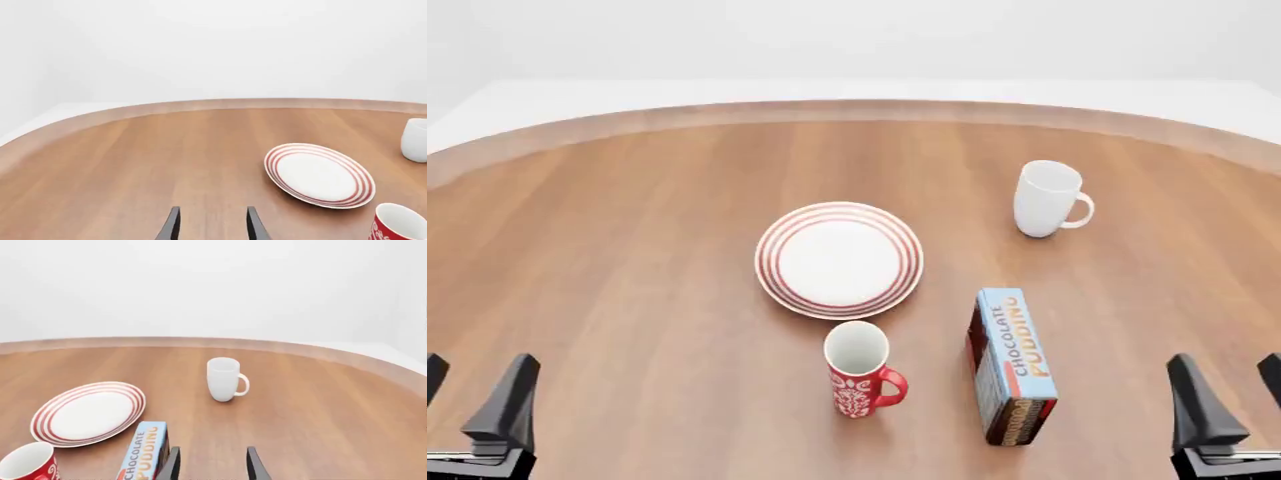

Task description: Pick up the red mug and put it on the plate

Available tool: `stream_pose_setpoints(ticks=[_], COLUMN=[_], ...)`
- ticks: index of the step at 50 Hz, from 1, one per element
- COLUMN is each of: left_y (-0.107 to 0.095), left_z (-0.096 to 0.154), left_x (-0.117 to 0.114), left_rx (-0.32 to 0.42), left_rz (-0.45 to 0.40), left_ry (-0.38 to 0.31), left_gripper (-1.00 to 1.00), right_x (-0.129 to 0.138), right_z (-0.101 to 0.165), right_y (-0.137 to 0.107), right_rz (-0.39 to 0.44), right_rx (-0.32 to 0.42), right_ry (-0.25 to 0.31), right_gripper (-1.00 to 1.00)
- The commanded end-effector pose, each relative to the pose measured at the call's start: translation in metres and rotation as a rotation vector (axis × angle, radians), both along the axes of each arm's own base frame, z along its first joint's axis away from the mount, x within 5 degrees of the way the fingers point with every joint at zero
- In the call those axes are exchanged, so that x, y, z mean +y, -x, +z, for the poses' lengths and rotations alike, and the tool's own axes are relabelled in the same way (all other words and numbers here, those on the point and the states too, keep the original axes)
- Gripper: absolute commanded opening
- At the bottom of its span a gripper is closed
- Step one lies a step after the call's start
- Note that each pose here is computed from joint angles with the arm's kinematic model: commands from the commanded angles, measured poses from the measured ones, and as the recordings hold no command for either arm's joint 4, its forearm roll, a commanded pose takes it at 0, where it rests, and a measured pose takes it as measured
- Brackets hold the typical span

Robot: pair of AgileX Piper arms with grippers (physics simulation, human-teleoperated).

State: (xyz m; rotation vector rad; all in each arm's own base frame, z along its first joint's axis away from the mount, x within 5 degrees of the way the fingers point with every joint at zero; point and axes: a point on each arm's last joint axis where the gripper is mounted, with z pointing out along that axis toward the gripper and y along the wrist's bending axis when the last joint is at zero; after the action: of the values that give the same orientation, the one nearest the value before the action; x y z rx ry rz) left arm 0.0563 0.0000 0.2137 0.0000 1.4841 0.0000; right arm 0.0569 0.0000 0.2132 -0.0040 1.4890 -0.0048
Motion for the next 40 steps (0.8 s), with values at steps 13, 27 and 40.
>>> stream_pose_setpoints(ticks=[13, 27, 40], left_y=[0.0, 0.0, 0.0], left_z=[0.001, 0.001, 0.001], left_x=[0.0, 0.0, 0.0], left_rx=[0.001, 0.001, 0.001], left_rz=[0.0, 0.0, 0.0], left_ry=[0.0, 0.0, 0.0], left_gripper=[1.0, 1.0, 1.0], right_x=[0.002, 0.01, 0.02], right_z=[0.03, 0.086, 0.128], right_y=[0.005, 0.008, -0.002], right_rz=[0.044, 0.206, 0.319], right_rx=[-0.046, -0.036, 0.05], right_ry=[-0.001, 0.052, 0.145], right_gripper=[1.0, 1.0, 1.0])
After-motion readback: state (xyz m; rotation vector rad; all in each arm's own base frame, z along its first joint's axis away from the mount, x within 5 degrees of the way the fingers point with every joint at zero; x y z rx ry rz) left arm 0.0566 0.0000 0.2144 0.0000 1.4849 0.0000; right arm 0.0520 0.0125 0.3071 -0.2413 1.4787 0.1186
